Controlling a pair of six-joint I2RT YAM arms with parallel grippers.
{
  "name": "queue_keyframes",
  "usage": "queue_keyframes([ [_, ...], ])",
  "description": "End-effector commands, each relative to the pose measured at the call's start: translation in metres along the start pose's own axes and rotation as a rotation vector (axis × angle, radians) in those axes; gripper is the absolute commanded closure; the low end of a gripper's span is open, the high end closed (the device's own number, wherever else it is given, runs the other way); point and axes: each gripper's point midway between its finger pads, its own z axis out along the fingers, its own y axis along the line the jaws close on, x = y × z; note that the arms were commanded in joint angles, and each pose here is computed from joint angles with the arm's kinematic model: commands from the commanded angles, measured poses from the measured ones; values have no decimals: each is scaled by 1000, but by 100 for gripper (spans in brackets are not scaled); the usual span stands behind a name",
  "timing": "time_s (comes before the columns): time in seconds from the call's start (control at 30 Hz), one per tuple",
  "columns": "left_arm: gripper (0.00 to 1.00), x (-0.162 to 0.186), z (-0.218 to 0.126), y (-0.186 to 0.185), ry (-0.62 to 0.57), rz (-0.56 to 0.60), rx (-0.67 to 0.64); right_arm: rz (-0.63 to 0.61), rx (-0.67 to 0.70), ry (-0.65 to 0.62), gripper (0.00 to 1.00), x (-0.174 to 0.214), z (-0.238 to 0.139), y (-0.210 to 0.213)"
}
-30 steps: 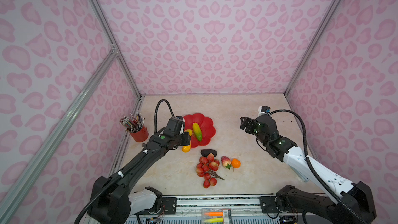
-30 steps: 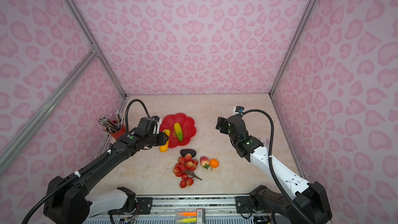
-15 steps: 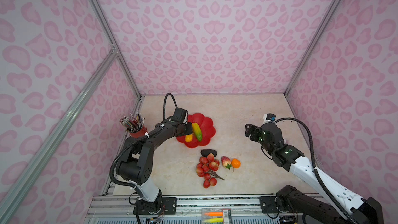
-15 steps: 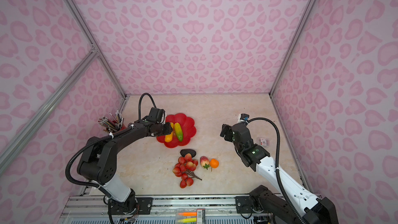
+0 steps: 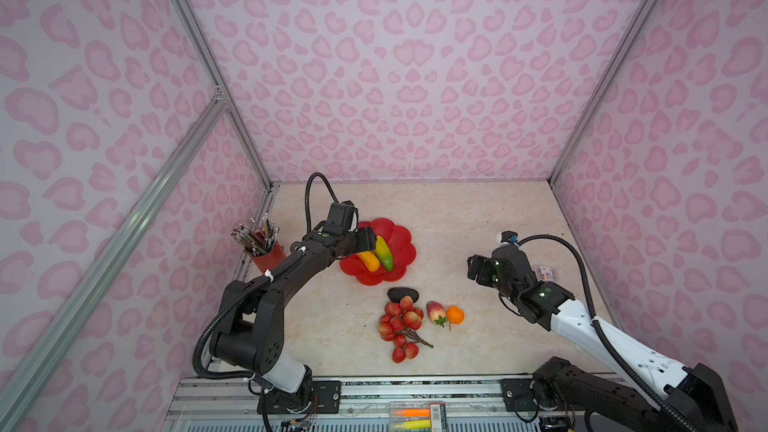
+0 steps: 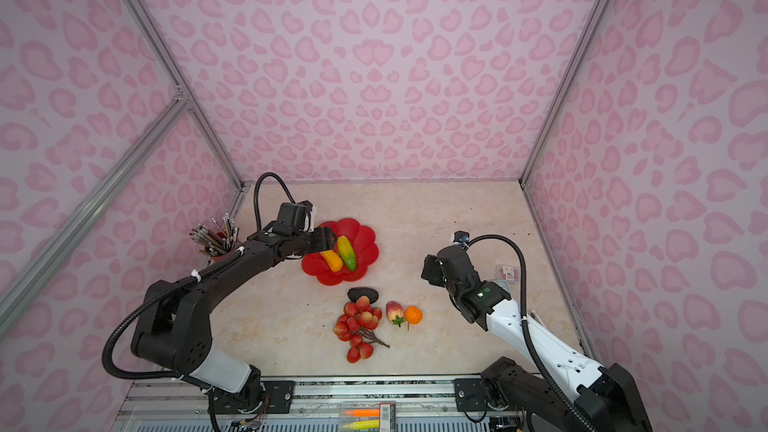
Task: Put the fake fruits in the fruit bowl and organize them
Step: 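Lower the squash into the bowl with left gripper while right gripper approaches orange, then grasp the orange with the right gripper and place it in the bowl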
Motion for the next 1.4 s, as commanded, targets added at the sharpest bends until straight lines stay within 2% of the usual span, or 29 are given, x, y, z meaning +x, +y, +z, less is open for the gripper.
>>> queue_keyframes([
  [0.0, 22, -30, -34, -9, -161, 21, 23, -17, -6, 106, 13, 35, 6, 6],
  [0.2, 13, -50, -107, -10, -445, 33, 46, -19, -29, 267, 13, 103, 17, 21],
  [0.4, 6, -37, -150, 8, -614, 2, 31, 4, -6, 304, 16, 126, 20, 18],
  [0.6, 3, -21, -171, 22, -688, -25, 15, 57, -8, 301, 23, 132, 19, 12],
  [0.83, 3, -10, -173, 29, -677, -31, 3, 88, -23, 328, 24, 140, 24, 17],
  [0.9, 3, -9, -173, 29, -675, -29, 3, 90, -17, 334, 30, 143, 26, 18],
  [0.97, 3, -9, -174, 29, -676, -28, 1, 98, -16, 334, 40, 144, 27, 18],
  [1.03, 2, -8, -175, 29, -678, -25, 0, 100, -13, 321, 52, 141, 27, 18],
  [1.1, 3, -7, -176, 31, -681, -24, -7, 89, -6, 285, 57, 129, 23, 19],
  [1.23, 3, -4, -176, 32, -676, -22, -9, 10, 12, 158, 59, 81, 9, 31],
  [1.37, 3, 3, -173, 34, -664, -26, 2, -79, -39, 33, 59, 31, 5, 69],
])
